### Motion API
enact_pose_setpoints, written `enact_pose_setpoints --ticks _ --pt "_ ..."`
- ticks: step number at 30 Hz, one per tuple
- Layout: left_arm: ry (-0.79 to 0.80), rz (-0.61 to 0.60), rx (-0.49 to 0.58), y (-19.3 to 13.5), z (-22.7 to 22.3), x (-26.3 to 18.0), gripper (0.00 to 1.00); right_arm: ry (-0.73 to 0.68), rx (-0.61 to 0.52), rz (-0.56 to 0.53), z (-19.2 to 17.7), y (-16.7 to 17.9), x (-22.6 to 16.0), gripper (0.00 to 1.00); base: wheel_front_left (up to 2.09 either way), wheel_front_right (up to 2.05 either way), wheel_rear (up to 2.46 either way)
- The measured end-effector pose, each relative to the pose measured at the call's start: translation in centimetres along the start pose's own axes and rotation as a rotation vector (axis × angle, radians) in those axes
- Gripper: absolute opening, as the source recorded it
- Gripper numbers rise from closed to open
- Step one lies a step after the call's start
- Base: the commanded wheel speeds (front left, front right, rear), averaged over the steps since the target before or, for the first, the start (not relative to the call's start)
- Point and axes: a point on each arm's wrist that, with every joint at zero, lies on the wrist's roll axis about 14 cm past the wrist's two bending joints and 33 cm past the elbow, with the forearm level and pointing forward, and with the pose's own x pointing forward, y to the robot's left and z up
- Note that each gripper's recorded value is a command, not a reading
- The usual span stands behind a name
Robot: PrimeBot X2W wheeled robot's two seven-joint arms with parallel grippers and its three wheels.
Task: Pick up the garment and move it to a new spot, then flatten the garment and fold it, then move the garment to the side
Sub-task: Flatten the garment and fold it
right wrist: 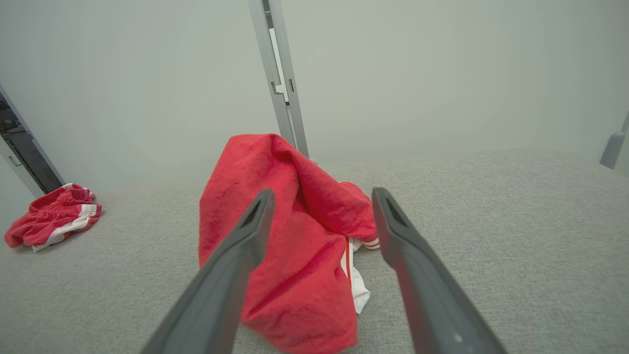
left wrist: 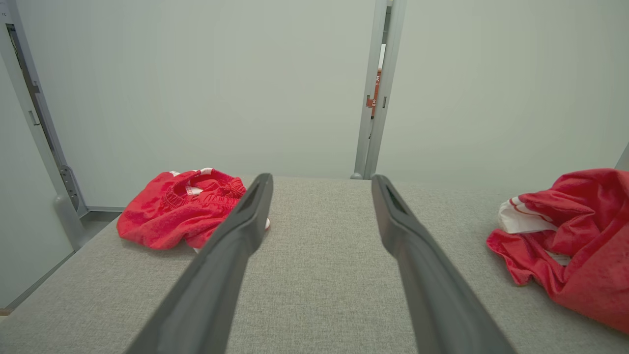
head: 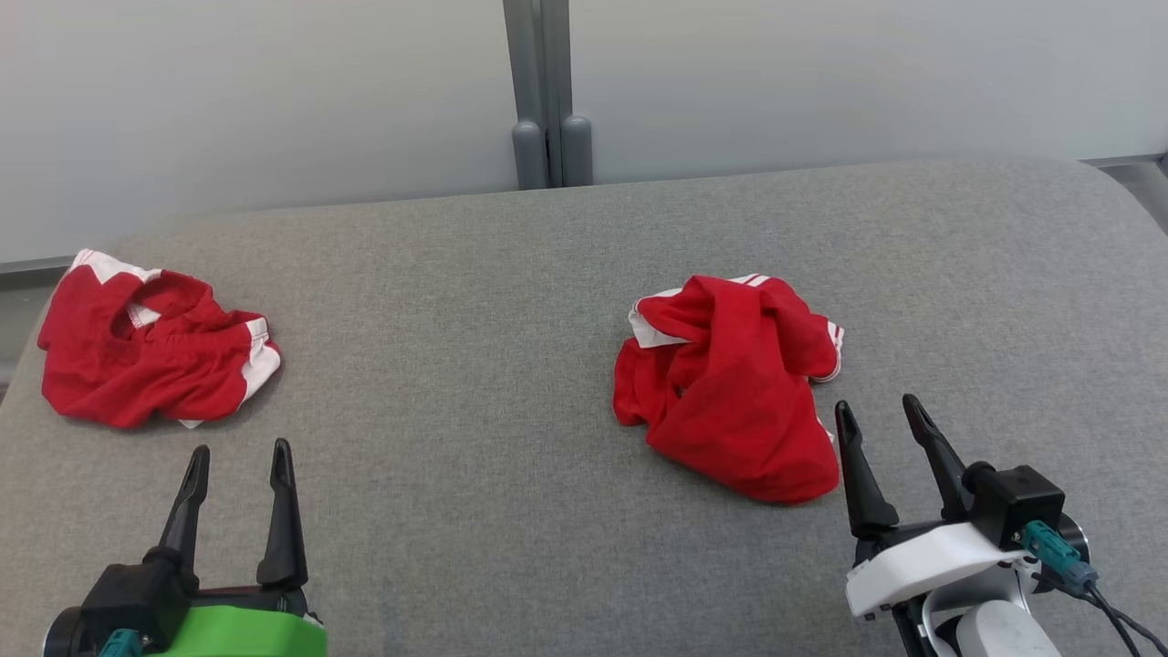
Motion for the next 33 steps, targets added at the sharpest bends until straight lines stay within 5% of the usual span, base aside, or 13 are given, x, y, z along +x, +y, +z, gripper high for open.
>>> enact_pose_setpoints --ticks 19,33 --pt "0.012 0.0 0.017 0.1 -0.4 0.0 1.0 0.013 -0.01 -0.009 -0.3 -0.6 0.0 1.0 0.0 0.0 0.0" --pt "0.034 -0.014 0.009 -0.5 -1.4 1.6 1.0 0.04 -0.237 0.047 1.4 -4.5 7.2 1.0 0.0 0.0 0.0"
